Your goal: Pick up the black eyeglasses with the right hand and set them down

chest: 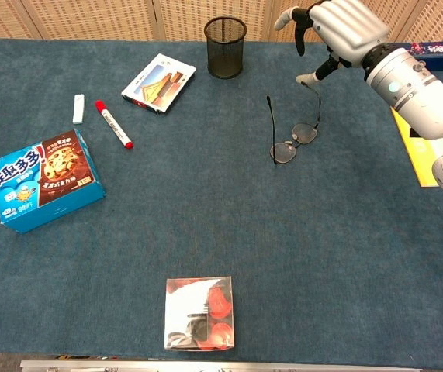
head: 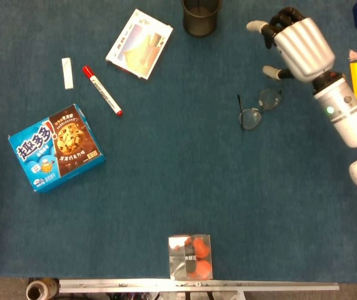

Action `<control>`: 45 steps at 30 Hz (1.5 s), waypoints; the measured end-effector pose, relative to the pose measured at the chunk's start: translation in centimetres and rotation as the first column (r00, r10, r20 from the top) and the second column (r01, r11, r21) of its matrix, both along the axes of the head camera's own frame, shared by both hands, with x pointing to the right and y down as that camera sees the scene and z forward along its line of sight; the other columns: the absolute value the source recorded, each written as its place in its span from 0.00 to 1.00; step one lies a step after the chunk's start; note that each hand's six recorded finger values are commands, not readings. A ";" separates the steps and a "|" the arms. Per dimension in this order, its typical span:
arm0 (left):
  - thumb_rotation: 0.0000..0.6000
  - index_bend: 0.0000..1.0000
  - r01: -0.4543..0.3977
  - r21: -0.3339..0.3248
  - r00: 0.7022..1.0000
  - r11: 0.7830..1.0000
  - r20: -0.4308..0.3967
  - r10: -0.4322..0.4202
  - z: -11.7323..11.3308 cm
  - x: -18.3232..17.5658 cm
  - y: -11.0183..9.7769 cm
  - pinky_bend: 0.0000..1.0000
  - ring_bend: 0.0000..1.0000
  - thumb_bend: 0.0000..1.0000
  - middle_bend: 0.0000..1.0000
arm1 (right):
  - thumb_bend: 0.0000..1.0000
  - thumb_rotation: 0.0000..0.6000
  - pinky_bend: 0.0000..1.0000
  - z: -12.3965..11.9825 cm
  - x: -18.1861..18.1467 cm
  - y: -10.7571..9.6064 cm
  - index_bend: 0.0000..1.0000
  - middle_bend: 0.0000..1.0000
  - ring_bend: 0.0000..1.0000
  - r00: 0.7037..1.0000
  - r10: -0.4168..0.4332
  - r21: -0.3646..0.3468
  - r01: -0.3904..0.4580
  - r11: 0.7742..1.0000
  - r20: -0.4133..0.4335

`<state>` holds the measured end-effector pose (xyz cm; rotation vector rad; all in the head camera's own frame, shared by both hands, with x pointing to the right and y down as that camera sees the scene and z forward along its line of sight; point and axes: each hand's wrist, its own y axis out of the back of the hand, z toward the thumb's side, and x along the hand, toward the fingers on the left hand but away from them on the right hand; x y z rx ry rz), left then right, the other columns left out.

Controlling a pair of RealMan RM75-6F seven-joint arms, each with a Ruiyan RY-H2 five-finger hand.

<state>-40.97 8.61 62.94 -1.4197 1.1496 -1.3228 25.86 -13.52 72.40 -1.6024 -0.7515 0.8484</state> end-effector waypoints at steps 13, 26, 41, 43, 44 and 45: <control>1.00 0.46 0.000 0.000 1.000 1.000 0.000 0.000 0.0 0.0 0.0 0.44 0.26 0.06 0.31 | 0.06 1.00 0.25 1.0 -0.9 1.2 0.28 0.58 0.34 0.999 -0.033 -0.016 0.033 0.999 -0.023; 1.00 0.47 0.000 0.000 1.000 1.000 0.000 0.000 0.0 0.0 0.0 0.44 0.26 0.06 0.31 | 0.06 1.00 0.25 1.9 -1.4 2.2 0.28 0.58 0.34 0.998 -0.058 -0.025 0.057 0.998 -0.038; 1.00 0.53 0.000 0.000 1.000 1.000 0.000 0.000 0.0 0.0 0.0 0.45 0.29 0.06 0.35 | 0.06 1.00 0.25 2.9 -1.9 3.1 0.28 0.58 0.34 0.995 -0.080 -0.039 0.078 0.996 -0.057; 1.00 0.53 0.000 0.000 1.000 1.000 0.000 0.000 0.0 0.0 0.0 0.45 0.29 0.06 0.35 | 0.06 1.00 0.25 3.0 -2.0 3.2 0.28 0.58 0.34 0.995 -0.083 -0.039 0.081 0.996 -0.060; 1.00 0.53 0.000 0.000 1.000 1.000 0.000 0.000 0.0 0.0 0.0 0.45 0.29 0.06 0.35 | 0.06 1.00 0.25 3.0 -2.1 3.2 0.28 0.58 0.34 0.995 -0.085 -0.040 0.082 0.996 -0.060; 1.00 0.53 0.000 0.000 1.000 1.000 0.000 0.000 0.0 0.0 0.0 0.45 0.29 0.06 0.35 | 0.06 1.00 0.25 3.1 -2.1 3.3 0.28 0.58 0.34 0.994 -0.086 -0.040 0.084 0.996 -0.061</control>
